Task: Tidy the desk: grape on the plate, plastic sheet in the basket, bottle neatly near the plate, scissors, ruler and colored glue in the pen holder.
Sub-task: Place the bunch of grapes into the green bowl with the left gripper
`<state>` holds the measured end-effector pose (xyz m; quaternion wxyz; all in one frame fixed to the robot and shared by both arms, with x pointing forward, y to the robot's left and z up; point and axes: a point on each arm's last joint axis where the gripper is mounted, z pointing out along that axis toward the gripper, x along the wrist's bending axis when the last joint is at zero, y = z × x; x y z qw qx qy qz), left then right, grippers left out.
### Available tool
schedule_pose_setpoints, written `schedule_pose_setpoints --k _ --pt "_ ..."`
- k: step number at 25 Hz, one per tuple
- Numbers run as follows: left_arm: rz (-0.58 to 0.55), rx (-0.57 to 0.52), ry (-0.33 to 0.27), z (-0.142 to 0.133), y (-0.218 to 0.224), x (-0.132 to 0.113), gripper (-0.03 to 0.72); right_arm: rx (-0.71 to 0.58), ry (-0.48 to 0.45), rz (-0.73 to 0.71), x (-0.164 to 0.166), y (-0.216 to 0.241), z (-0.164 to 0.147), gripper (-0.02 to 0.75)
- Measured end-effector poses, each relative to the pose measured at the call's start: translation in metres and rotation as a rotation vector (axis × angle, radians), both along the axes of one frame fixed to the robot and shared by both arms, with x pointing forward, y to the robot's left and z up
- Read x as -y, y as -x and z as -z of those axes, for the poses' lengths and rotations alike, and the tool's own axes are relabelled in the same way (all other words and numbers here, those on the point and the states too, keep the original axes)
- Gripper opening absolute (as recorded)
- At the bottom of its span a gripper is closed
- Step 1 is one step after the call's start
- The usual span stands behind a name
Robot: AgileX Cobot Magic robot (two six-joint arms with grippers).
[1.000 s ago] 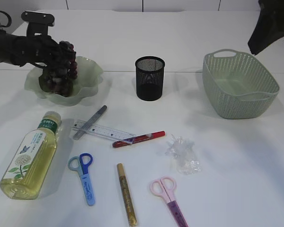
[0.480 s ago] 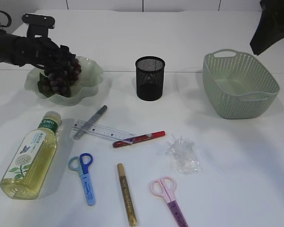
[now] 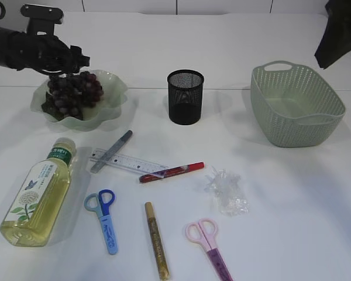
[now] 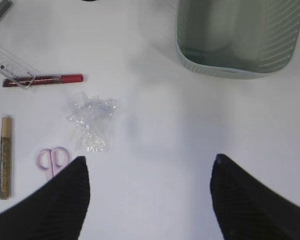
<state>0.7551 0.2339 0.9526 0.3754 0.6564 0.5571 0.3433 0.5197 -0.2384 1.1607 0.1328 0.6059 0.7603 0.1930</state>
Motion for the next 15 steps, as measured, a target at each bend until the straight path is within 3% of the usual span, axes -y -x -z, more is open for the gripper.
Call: schedule_pose_setpoints --k 9,15 --pt "-0.01 -0.002 -0.005 -0.029 0.007 -0.002 0.492 0.001 0.005 0.001 0.0 0.0 0.0 0.583" --pt "-0.043 -0.141 -0.036 -0.055 0.027 -0.006 0.492 0.001 0.005 0.001 0.0 0.0 0.0 0.583"
